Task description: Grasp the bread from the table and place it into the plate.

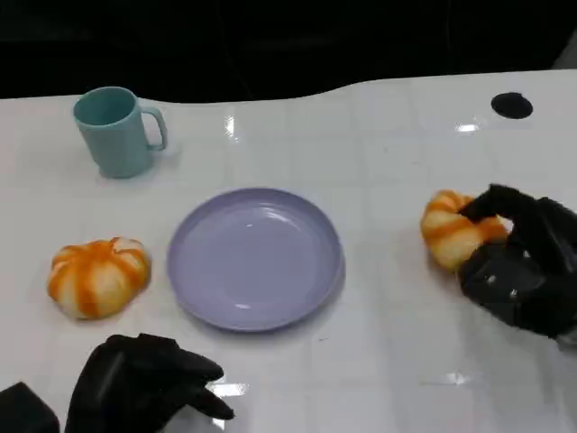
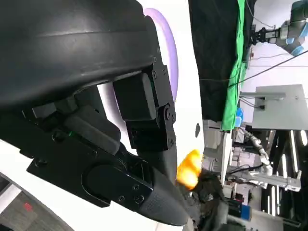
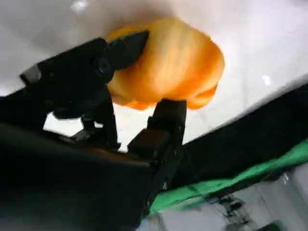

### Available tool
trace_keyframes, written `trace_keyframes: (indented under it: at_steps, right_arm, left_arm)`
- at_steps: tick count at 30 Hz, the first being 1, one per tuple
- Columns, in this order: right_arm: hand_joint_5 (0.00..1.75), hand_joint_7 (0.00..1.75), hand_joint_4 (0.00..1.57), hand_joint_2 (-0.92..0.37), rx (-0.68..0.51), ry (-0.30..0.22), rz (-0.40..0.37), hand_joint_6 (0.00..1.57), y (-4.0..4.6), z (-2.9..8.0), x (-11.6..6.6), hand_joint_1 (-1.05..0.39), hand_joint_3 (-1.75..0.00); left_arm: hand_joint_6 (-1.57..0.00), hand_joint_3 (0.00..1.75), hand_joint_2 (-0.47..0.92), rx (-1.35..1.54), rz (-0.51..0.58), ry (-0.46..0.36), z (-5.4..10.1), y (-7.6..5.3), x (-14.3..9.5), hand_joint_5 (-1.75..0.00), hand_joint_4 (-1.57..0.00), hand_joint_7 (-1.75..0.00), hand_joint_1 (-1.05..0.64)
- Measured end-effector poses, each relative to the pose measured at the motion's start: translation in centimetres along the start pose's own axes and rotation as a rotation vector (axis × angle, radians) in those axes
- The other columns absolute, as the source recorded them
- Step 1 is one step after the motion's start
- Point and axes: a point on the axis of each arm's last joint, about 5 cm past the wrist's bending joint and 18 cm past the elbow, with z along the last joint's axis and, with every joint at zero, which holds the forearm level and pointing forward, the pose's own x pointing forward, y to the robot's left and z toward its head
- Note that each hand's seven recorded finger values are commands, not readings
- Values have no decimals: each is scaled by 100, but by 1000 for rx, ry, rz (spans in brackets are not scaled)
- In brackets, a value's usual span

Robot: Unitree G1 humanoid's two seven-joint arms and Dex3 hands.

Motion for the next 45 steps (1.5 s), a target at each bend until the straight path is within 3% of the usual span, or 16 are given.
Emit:
trace_keyframes:
  at_steps: [2, 5, 16, 23, 29, 34, 40, 45]
  right_arm:
    - [175, 175, 90, -56, 159, 1, -23, 66, 26, 40, -15, 13, -112]
    - [175, 175, 92, -47, 230, -32, -25, 68, 25, 79, -23, 11, -132]
    - [175, 175, 96, -37, 337, -213, 15, 72, 94, 333, -85, 9, -150]
    - [175, 175, 97, -35, 340, -260, 63, 73, 220, 448, -94, 9, -149]
    - [175, 175, 97, -36, 309, -304, 96, 72, 267, 550, -56, 8, -146]
    - [175, 175, 93, -35, 293, -314, 101, 71, 294, 567, -46, 2, -146]
    - [175, 175, 92, -30, 100, -422, 191, 69, 578, 705, -39, 2, -144]
    - [175, 174, 95, -27, -6, -492, 189, 73, 678, 765, -18, 2, -141]
  left_arm:
    - [-157, 0, 78, 0, 0, 0, 0, 0, 0, -37, -157, -16, -105]
    - [-157, 0, 77, -1, 1, 1, -1, 1, -2, -37, -157, -16, -105]
    - [-157, 0, 78, -2, -1, 3, -1, -1, 0, -37, -157, -16, -105]
    - [-157, 0, 78, 1, -2, 5, -2, -5, 2, -37, -157, -16, -105]
    - [-157, 0, 78, 4, 2, 6, -3, -11, 6, -37, -157, -16, -105]
    - [-157, 0, 78, 5, 5, 6, -4, -11, 4, -36, -157, -16, -105]
    - [-157, 0, 78, -1, -2, -1, -9, -36, 25, -36, -157, -16, -105]
    - [-157, 0, 77, -2, 0, 0, -13, -36, 22, -36, -157, -16, -105]
